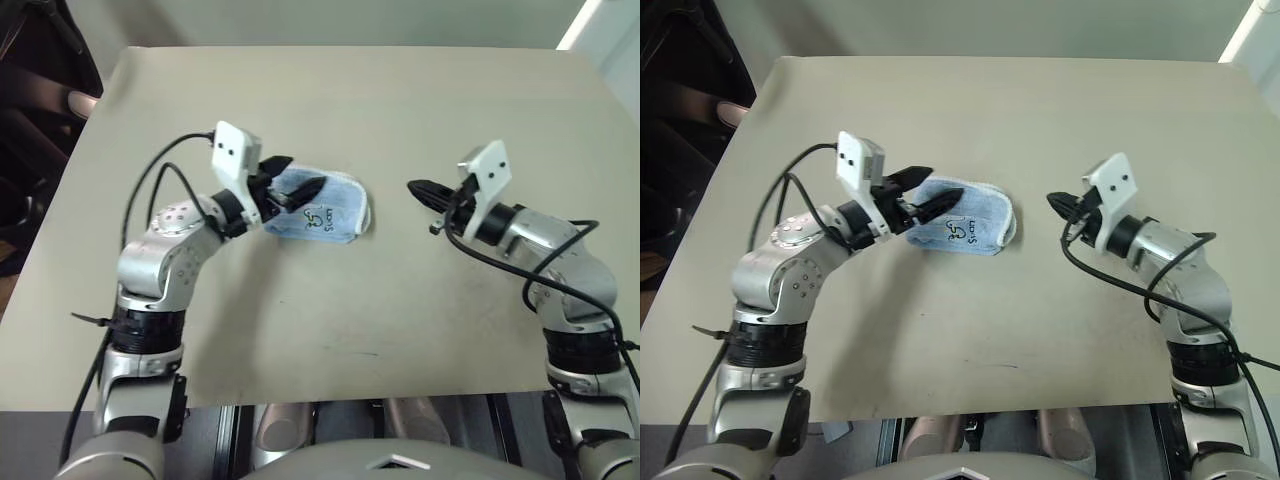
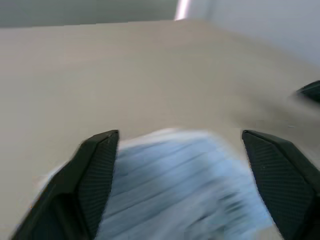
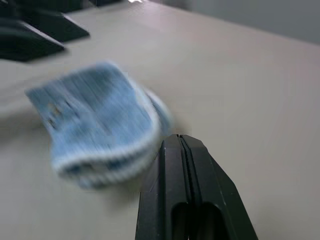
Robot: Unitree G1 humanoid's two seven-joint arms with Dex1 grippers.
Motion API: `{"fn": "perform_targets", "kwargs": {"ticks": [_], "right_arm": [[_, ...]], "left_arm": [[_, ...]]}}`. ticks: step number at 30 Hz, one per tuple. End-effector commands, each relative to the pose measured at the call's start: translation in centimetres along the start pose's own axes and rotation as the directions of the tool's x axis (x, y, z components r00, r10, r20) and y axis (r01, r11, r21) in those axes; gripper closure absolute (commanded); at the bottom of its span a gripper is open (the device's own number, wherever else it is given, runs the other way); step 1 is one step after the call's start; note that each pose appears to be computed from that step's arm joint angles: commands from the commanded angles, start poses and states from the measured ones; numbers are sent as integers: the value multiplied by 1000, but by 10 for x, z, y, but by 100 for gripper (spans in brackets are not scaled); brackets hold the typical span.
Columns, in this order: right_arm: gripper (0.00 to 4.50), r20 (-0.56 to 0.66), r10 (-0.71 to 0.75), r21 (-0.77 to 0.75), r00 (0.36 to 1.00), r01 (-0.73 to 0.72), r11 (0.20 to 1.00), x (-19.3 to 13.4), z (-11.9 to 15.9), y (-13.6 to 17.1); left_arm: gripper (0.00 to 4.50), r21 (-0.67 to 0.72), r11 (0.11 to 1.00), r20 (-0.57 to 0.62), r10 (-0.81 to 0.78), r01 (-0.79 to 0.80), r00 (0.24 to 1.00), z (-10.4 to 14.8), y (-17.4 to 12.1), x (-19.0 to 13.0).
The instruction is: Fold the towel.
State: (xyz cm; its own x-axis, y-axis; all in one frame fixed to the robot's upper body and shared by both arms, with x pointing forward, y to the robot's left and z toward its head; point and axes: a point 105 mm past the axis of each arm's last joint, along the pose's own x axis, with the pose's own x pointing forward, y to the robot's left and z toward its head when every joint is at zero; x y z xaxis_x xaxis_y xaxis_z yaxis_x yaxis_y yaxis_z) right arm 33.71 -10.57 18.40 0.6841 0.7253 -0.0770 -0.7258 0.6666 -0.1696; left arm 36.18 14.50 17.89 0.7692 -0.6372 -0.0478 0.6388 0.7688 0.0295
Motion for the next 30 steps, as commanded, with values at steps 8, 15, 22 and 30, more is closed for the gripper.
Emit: {"fn": "perform_targets", "kwargs": {"ticks": [8,15,22,30], "right_arm": [[450,-11,98,95,995,-97,991,53,-16,22],[450,-236,74,126,969,-45,991,77,-86,29],[450,-119,18,89,993,-7,996,65,-58,10],[432,8,15,167,1000,-16,986,25,-12,-2]], "left_arm": [[432,98,992,-49,-73,78,996,-18,-5,16],[446,218,974,-308,16,54,951,-82,2,19],[446,96,995,-117,39,-28,992,-51,6,17],[449,-62,995,161,84,-75,983,10,22,-22]]}}
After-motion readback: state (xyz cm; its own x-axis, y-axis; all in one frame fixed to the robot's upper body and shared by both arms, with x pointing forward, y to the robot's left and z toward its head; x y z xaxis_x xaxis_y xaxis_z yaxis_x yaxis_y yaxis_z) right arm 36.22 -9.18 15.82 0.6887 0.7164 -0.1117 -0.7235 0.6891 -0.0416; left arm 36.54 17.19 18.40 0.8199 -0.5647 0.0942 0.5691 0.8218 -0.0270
